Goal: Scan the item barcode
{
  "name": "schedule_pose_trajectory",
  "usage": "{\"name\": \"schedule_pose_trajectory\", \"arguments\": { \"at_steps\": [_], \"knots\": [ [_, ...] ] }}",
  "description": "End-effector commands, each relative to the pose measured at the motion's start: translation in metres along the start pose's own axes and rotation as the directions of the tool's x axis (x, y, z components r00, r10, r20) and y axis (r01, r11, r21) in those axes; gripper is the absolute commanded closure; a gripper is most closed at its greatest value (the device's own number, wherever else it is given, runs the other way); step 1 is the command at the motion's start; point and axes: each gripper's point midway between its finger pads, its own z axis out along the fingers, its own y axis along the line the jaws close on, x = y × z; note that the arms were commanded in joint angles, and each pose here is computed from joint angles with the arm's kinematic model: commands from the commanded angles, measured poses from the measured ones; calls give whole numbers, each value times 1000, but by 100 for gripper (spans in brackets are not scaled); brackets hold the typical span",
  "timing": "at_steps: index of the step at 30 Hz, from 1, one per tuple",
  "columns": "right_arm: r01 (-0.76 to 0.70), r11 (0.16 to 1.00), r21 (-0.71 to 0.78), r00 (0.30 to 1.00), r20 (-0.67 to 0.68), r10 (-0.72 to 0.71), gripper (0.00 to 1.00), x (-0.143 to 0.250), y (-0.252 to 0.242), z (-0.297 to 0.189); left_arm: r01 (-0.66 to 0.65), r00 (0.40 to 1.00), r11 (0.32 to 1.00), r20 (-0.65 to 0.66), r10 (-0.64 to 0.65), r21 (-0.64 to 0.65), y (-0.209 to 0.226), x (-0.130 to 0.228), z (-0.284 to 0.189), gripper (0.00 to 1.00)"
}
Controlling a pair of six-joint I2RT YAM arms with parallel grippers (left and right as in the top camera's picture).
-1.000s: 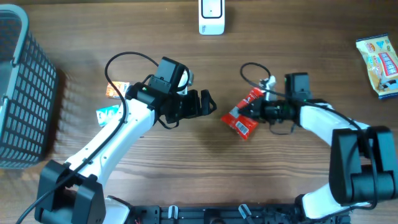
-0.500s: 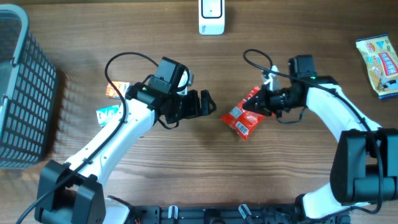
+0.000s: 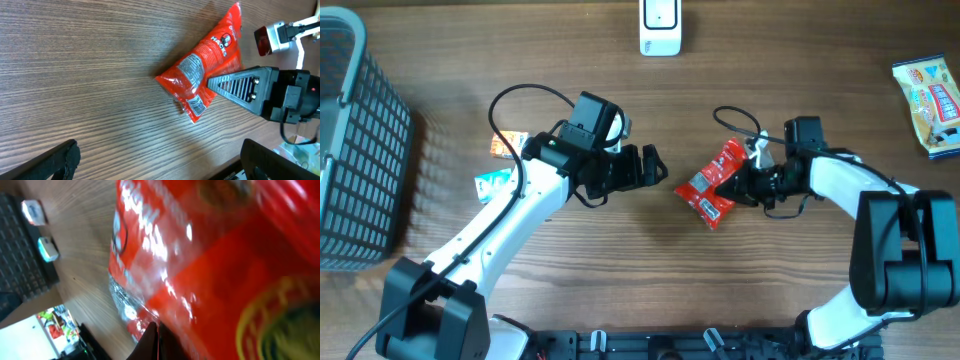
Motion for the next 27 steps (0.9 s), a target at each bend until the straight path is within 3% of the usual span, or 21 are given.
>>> {"name": "schedule_pose_trajectory", "arguments": {
  "at_steps": [1, 4, 8, 10, 13, 18, 27],
  "knots": [
    [78, 992, 102, 995, 52, -84, 94, -24, 9, -27, -1, 1000, 1000, -1, 1, 14, -3, -1, 1, 0],
    [153, 983, 103, 984, 71, -161, 80, -35, 36, -51, -2, 1000, 1000, -2, 2, 15, -3, -1, 1, 0],
    [206, 967, 150, 966, 126, -225, 41, -55, 56, -75, -12, 1000, 1000, -6, 12, 17, -6, 1, 3, 0],
    [163, 958, 237, 966, 161, -205, 39, -65, 43, -80, -20, 1000, 1000, -9, 20, 19, -9, 3, 4, 0],
    [65, 934, 352, 977, 168, -132, 64, -65, 16, -81, -32, 999, 999, -17, 33, 21, -12, 7, 5, 0],
    [64, 959, 276, 993, 80, -89, 94, -39, 5, -56, -46, 999, 999, -11, 47, 25, -16, 6, 7, 0],
    [9, 954, 299, 996, 82, -35, 96, -19, -30, -32, -25, 998, 1000, -49, 25, 0, -6, 7, 25, 0]
  ]
}}
